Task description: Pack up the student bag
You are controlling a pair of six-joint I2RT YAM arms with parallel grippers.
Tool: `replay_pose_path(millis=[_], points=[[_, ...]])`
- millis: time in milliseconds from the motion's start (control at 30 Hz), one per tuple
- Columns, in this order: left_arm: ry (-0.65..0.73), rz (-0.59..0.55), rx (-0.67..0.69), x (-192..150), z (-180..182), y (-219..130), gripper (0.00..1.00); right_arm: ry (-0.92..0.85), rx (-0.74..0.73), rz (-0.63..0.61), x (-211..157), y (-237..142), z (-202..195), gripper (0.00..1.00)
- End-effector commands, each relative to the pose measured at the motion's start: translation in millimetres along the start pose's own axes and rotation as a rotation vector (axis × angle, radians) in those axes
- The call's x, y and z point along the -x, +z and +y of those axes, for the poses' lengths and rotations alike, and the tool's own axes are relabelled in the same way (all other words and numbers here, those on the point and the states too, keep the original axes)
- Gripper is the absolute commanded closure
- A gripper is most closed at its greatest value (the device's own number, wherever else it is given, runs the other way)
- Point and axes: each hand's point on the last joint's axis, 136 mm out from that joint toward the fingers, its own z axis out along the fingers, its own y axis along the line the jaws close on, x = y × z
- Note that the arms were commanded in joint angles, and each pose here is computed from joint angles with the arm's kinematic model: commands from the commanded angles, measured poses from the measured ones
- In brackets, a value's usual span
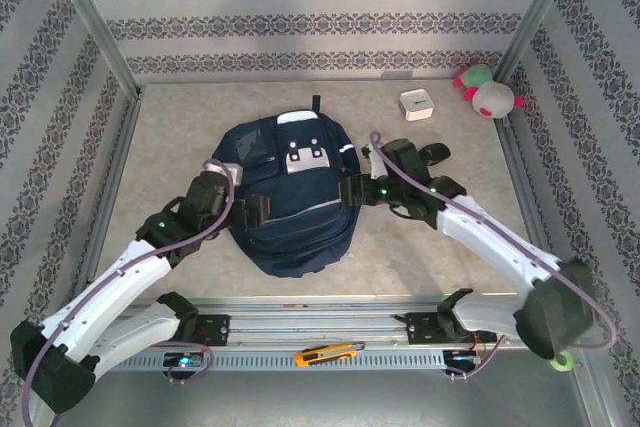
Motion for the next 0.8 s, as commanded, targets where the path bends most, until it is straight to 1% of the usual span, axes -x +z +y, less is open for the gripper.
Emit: replay_pose_path(millis=[0,67,133,200,267,333,467,567,667,767], points=[[-0.158,0.0,0.009,-14.7,9.7,18.3,0.11,-0.037,0.074,0.078,-6.6,24.7,11.5,0.38],[-0.175,0.0,0.028,-24.9,16.6,31.3,0.12,-0.037,0.064,0.134,-15.2,43.5,4.9,0.39],[-0.18,0.003,0.079,-34.1,28.4,42.4,0.12,-0.021,-0.001,0.176,-29.1,63.2,-15.1,0.41],[-0.167,0.018,0.129,-45.3,39.6,54.1,0.14,0.019,-0.028,0.204,-43.7,82.2,-31.3,0.45],[-0.146,0.03,0.157,-55.0,46.4,66.5,0.17,0.062,-0.008,0.217,-57.4,101.2,-40.7,0.49],[-0.132,0.049,0.155,-63.0,47.5,77.6,0.23,0.097,-0.026,0.227,-71.1,112.6,-52.8,0.53],[-0.099,0.077,0.116,-68.3,39.2,94.9,0.4,0.146,-0.058,0.199,-84.1,115.6,-67.4,0.54],[-0.066,0.061,0.088,-60.2,28.0,105.3,0.51,0.179,-0.066,0.163,-84.3,110.0,-73.9,0.54],[-0.014,0.048,0.063,-50.6,10.9,115.9,0.53,0.206,-0.088,0.139,-82.9,101.4,-85.1,0.54],[0.017,0.044,0.036,-42.2,-8.3,128.3,0.52,0.239,-0.112,0.113,-81.5,90.0,-100.6,0.54]])
